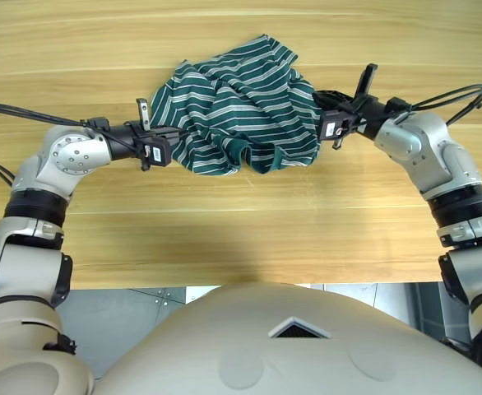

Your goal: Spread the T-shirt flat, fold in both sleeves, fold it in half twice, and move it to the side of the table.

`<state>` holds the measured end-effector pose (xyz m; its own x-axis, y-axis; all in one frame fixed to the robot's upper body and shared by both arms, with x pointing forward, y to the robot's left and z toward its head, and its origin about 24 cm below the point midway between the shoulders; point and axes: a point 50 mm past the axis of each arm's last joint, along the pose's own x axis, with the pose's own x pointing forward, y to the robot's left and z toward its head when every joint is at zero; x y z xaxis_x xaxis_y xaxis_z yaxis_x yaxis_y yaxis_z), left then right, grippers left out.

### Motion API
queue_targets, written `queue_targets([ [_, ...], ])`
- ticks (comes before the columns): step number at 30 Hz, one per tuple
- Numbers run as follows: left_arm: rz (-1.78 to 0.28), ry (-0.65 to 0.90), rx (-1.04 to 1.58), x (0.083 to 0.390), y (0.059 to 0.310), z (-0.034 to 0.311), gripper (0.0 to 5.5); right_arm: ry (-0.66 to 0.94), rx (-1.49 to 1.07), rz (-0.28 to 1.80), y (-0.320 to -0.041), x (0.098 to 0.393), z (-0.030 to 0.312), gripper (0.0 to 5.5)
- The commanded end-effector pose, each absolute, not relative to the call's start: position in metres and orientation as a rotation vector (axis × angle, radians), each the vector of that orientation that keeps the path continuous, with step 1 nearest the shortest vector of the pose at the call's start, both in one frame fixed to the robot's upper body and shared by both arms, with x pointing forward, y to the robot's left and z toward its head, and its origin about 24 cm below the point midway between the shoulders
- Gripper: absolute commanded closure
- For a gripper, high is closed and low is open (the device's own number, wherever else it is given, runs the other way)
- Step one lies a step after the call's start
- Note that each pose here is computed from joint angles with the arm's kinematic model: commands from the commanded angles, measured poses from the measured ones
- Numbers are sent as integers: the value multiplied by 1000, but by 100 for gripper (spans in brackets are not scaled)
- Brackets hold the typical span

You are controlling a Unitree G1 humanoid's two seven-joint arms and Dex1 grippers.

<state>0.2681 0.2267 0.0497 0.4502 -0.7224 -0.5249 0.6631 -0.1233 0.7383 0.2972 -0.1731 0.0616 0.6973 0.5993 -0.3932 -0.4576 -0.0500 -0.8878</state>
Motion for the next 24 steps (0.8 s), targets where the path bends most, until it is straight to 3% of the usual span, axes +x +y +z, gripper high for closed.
queue_targets([
  [1, -1193, -64, 1217, 267, 227, 50, 549, -112, -1375, 880, -174, 295, 59, 550],
  [24, -1203, -63, 1220, 267, 225, 50, 549, -89, -1381, 896, -174, 294, 55, 550],
])
